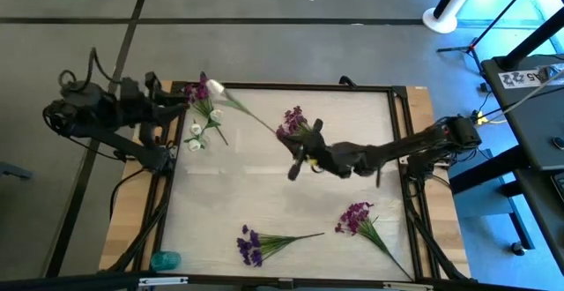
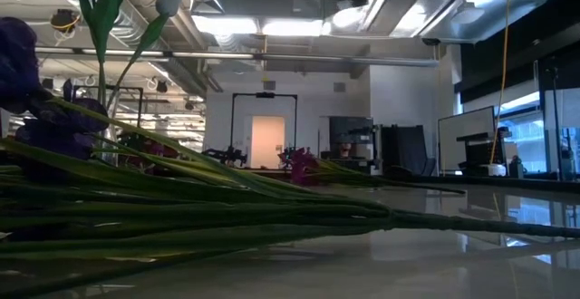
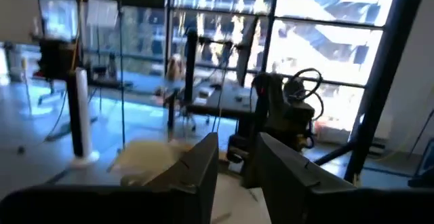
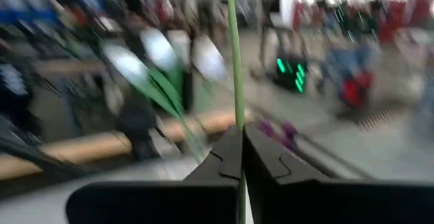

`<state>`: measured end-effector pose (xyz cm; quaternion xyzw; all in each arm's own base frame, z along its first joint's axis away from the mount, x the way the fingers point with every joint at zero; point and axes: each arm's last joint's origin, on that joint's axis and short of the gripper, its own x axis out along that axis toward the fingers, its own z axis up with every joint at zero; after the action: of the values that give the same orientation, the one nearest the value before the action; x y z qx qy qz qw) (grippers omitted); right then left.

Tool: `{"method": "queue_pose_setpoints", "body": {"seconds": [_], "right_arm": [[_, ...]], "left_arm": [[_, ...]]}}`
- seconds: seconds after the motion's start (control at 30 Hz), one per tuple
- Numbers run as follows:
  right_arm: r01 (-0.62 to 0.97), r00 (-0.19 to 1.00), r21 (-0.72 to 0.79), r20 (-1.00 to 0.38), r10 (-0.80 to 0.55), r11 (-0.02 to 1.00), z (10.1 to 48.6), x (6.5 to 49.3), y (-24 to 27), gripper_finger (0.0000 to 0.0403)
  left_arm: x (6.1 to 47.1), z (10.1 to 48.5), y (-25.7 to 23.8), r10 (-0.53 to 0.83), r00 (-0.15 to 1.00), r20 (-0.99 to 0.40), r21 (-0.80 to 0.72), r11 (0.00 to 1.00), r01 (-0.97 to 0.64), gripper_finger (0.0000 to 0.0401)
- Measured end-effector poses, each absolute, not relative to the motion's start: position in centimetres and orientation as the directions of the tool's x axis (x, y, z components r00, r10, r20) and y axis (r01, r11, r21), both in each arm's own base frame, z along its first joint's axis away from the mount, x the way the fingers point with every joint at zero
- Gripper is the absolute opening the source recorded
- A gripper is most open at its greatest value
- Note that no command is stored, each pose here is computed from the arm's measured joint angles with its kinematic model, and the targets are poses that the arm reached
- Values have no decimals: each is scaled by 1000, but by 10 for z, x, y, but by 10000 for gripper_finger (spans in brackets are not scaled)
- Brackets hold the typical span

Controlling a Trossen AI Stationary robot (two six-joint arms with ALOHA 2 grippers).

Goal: Sort flowers into vase by color
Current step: Put the white flower into the transparent vase

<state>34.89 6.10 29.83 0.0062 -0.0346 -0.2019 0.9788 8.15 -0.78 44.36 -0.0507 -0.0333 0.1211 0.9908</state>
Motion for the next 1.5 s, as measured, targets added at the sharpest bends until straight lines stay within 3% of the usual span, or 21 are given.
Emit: {"method": "queue_pose_setpoints", "body": {"seconds": [0.13,0.23,0.33,0.47,0.73,1.03,1.23,1.43,1.5], "right_arm": [[270,933,23,242,-268,962,318,342,80,2],[237,926,0,303,-226,972,325,339,87,2],[213,915,-7,352,-197,977,329,338,86,1],[153,920,-34,370,-130,988,330,340,81,1],[109,915,-22,393,-92,994,332,345,56,1],[76,939,-26,337,-63,997,326,349,47,1],[82,941,-25,331,-69,996,325,350,47,1],[89,943,-16,322,-79,996,324,350,46,8],[97,944,-2,316,-91,995,324,350,46,25]], "left_arm": [[104,434,-15,190,974,119,-109,978,-178,122],[121,426,-21,170,977,127,-101,982,-158,149],[140,420,-29,62,981,183,-78,996,-48,174],[170,409,-38,49,972,231,-53,998,-37,191],[220,396,-46,61,960,273,-47,998,-50,185],[236,393,-28,161,939,304,-112,985,-132,176],[237,393,-20,192,933,304,-119,979,-163,135],[237,393,-21,138,941,309,-116,988,-106,28],[237,393,-21,137,941,308,-127,987,-102,10]]}}
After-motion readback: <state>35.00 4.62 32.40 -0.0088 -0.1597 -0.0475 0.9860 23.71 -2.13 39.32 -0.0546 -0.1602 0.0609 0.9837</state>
